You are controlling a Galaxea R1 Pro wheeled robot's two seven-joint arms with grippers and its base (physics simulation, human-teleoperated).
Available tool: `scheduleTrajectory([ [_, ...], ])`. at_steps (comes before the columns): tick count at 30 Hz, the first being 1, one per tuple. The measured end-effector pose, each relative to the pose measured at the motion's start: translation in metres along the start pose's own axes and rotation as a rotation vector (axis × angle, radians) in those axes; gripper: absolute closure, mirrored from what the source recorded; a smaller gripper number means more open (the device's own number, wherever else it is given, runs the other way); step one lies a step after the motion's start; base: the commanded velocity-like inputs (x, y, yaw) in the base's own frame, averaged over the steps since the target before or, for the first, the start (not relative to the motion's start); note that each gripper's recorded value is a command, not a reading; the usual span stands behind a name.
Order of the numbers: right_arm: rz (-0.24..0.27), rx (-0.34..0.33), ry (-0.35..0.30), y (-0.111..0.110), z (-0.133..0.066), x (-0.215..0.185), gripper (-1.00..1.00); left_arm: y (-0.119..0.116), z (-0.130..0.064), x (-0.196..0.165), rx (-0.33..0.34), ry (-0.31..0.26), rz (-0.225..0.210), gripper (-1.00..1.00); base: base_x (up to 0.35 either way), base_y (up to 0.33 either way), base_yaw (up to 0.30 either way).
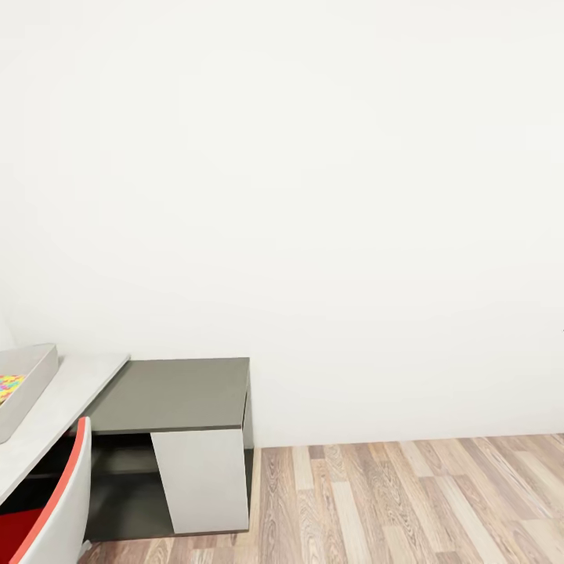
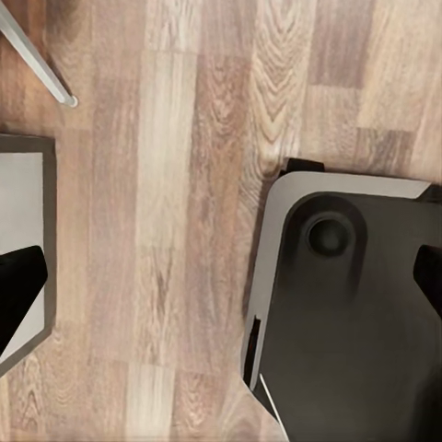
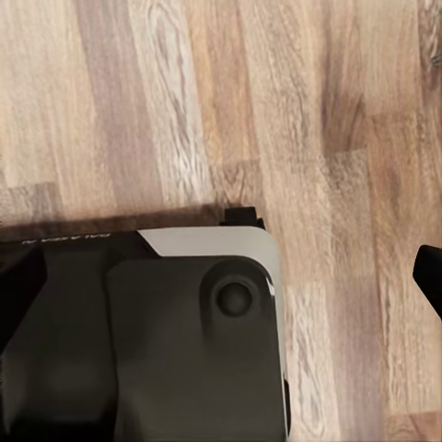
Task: Put all the toys in the child's room - the three board games (two on the bed and one on the table), the two jigsaw puzzles on the table, and the tennis ball on the table - inside the toy box on the table in the child's room.
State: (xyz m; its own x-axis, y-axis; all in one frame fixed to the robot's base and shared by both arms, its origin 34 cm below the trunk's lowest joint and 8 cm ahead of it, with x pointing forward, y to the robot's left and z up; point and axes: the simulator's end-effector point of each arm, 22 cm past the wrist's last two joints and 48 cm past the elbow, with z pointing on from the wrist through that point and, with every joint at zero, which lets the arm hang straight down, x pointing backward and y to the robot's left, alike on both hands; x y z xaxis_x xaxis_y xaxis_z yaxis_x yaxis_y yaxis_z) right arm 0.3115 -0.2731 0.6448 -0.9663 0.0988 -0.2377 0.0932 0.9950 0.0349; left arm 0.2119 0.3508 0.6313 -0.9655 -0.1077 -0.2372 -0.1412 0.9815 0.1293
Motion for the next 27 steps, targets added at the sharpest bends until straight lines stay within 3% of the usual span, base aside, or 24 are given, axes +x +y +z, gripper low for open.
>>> scheduleTrajectory([
  [11, -0.003, 0.004, 0.019, -0.001, 0.001, 0.006, -1.00, 0.000, 0.000, 0.003, -0.001, 0.005, 0.000, -1.00, 0.000, 0.000, 0.000],
  [21, -0.039, 0.026, 0.038, -0.006, 0.003, 0.013, -1.00, 0.001, 0.001, 0.007, -0.004, 0.013, -0.009, -1.00, 0.000, 0.000, 0.000],
  [27, -0.039, 0.045, 0.043, -0.017, 0.003, 0.020, -1.00, 0.001, 0.001, 0.008, -0.005, 0.017, -0.010, -1.00, 0.000, 0.000, 0.000],
])
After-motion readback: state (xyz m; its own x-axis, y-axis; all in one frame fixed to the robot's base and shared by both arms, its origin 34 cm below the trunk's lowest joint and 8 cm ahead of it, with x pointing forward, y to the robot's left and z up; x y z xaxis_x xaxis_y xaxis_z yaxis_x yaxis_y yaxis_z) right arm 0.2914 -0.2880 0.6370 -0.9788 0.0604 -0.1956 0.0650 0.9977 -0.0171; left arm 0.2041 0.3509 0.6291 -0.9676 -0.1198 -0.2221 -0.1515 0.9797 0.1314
